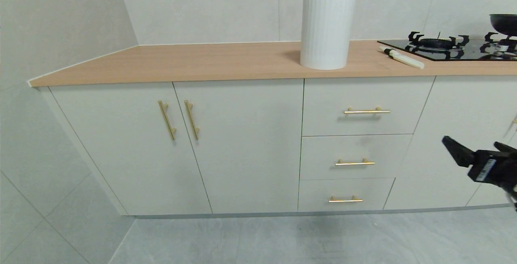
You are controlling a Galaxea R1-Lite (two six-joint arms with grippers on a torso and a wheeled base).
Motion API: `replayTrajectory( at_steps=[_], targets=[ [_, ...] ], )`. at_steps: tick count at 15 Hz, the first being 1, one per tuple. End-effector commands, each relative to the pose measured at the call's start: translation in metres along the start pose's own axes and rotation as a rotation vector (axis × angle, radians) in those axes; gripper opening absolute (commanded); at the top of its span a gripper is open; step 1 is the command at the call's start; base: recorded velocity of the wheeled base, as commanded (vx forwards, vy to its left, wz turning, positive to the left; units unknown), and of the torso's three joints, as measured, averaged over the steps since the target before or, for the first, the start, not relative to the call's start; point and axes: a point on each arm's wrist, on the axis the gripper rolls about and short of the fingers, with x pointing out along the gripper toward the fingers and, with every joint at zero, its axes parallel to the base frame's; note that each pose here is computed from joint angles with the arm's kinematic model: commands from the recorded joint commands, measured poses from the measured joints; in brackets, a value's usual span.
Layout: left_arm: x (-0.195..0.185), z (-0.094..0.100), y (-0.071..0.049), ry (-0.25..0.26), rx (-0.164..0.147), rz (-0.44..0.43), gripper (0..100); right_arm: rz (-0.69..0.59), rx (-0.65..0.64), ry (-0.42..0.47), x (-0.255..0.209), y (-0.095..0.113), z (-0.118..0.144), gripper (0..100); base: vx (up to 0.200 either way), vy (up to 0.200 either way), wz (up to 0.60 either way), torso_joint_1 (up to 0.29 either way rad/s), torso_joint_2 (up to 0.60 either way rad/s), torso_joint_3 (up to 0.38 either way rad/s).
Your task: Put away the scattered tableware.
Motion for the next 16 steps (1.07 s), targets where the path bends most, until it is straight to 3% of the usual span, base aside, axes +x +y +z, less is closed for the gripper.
replayTrajectory(
  at_steps=[1,7,11,13,15,16],
  targets=[
    [0.0,0.0,0.0,-0.001,0.0,0.003,100,0.007,-0.011,-0.209,-0.098,-0.026,0.021,100,0.0,0.0,0.0,0.0,0.0,0.0],
    [0.0,0.0,0.0,0.001,0.0,0.003,100,-0.03,-0.083,-0.214,-0.209,-0.06,0.001,100,0.0,0.0,0.0,0.0,0.0,0.0],
    [0.0,0.0,0.0,-0.001,0.0,0.001,100,-0.231,-0.08,-0.244,-0.221,-0.063,0.007,100,0.0,0.0,0.0,0.0,0.0,0.0],
    [0.0,0.0,0.0,-0.001,-0.002,0.001,100,-0.308,-0.14,-0.254,-0.229,-0.06,-0.003,100,0.0,0.0,0.0,0.0,0.0,0.0],
    [0.0,0.0,0.0,-0.001,0.0,0.001,100,-0.318,-0.171,-0.245,-0.232,-0.06,-0.013,100,0.0,0.0,0.0,0.0,0.0,0.0],
    [0.0,0.0,0.0,0.001,0.0,0.003,100,-0.256,-0.171,-0.238,-0.23,-0.059,-0.017,100,0.0,0.0,0.0,0.0,0.0,0.0]
  ],
)
